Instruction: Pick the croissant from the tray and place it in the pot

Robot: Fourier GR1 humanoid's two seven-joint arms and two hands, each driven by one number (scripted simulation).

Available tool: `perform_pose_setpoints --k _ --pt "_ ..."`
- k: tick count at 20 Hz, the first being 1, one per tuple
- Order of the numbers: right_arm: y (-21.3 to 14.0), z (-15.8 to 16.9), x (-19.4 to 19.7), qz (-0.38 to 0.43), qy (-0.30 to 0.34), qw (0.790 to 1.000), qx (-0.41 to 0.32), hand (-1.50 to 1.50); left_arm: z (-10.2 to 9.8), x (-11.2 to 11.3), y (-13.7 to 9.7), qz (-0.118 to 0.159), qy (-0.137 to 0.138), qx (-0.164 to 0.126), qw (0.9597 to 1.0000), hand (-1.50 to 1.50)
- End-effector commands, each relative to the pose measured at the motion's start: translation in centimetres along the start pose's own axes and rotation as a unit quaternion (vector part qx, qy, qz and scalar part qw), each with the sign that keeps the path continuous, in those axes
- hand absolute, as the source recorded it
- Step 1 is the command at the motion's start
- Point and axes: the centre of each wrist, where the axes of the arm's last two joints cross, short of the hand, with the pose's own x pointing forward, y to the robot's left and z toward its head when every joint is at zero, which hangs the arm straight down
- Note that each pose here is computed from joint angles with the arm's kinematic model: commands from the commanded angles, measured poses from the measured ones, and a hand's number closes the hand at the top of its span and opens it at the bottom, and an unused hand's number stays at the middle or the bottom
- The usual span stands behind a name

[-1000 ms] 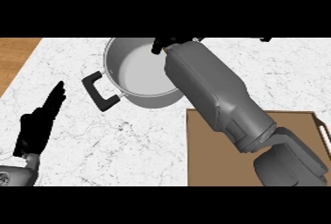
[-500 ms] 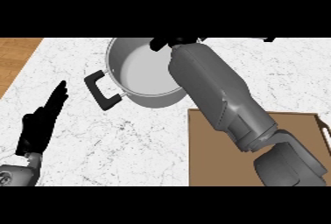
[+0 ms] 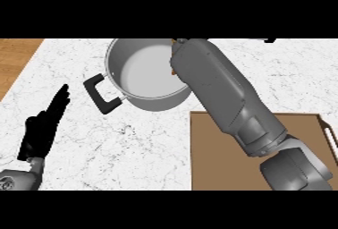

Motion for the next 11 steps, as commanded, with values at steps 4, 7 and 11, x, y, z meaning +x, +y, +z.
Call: perform_pose_setpoints --k 4,7,11 --pt "-0.5 0.3 -1.8 -0.089 0.024 0.995 0.034 -1.5 1.0 -1.5 0.9 0.008 0.016 0.002 0.9998 0.0" --pt "-0.3 1.6 -2.9 -0.115 0.013 0.992 0.043 -1.5 2.5 -1.9 1.0 -0.001 0.023 0.017 0.9996 0.0" --pt "-0.8 3.1 -4.8 -0.123 0.006 0.99 0.073 -1.5 1.8 -2.5 1.6 0.004 0.045 0.052 0.9976 0.0"
